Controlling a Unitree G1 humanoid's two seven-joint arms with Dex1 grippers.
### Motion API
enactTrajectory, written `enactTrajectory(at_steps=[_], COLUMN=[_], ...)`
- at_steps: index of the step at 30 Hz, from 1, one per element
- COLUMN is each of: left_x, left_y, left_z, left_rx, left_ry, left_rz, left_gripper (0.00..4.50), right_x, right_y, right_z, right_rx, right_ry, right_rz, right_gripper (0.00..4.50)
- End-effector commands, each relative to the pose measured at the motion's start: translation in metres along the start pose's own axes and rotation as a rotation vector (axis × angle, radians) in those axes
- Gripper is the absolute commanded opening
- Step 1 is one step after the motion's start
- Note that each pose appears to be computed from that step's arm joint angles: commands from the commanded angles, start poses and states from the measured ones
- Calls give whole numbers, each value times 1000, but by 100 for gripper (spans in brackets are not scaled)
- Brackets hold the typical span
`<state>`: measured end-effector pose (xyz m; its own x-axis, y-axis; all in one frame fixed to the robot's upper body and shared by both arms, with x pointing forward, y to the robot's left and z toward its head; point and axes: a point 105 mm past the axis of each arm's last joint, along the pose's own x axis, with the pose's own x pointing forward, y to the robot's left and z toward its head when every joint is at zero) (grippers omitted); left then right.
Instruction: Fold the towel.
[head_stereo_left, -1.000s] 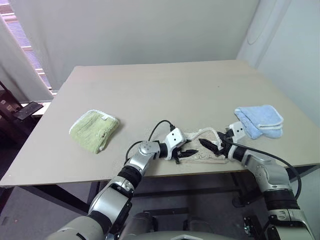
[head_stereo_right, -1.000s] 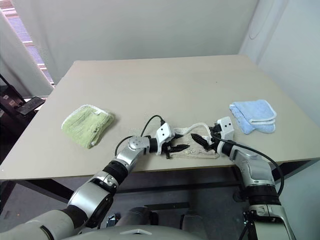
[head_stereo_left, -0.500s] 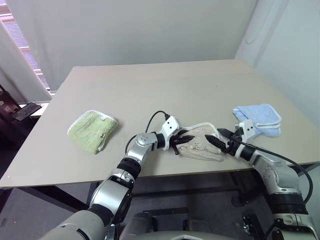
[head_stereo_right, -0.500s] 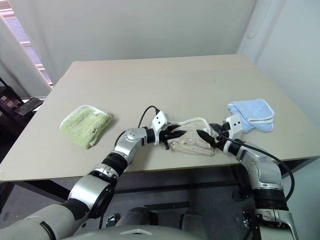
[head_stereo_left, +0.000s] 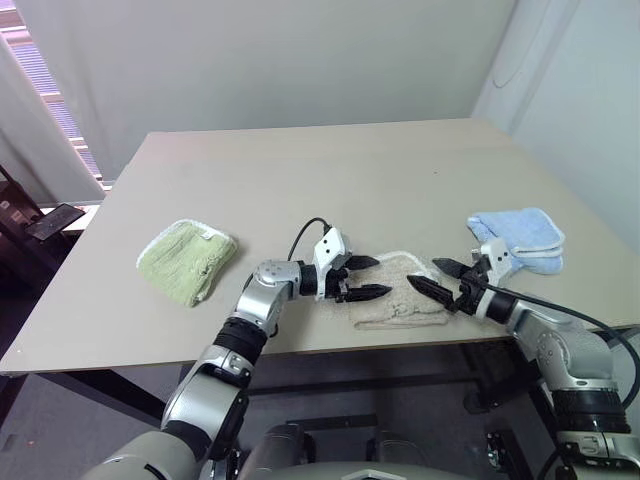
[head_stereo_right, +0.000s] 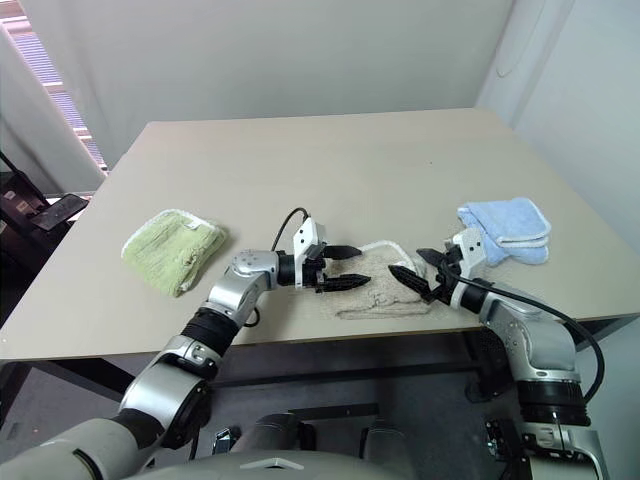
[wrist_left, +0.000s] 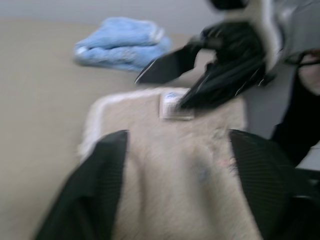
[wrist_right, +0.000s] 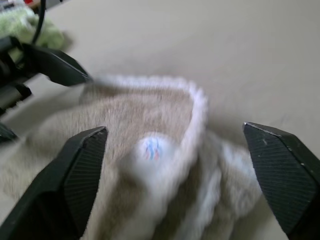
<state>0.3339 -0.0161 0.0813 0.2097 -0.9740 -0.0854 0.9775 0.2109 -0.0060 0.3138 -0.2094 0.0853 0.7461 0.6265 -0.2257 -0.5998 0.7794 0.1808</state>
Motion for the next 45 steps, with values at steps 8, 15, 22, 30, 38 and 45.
enactTrajectory(at_steps=[8,15,22,30,38,45], left_x=[-36,-115,-160,-156,-140,-133], left_y=[24,19,5,-21,-41,-43], left_z=[34,43,28,20,8,9], left_rx=[-65,-260,-367,-444,-457,-467], left_ry=[-62,39,115,102,127,120], left_rz=[89,128,207,185,135,104], left_gripper=[371,371,371,371,371,371], right_x=[-31,-64,-63,-36,-15,-6], right_y=[15,-5,-15,-17,-7,10], right_z=[56,36,6,-8,-16,-27], right_rx=[132,539,659,721,722,749], right_ry=[-145,84,240,308,368,427], right_rz=[59,71,54,103,168,248], right_gripper=[450,450,450,450,450,450])
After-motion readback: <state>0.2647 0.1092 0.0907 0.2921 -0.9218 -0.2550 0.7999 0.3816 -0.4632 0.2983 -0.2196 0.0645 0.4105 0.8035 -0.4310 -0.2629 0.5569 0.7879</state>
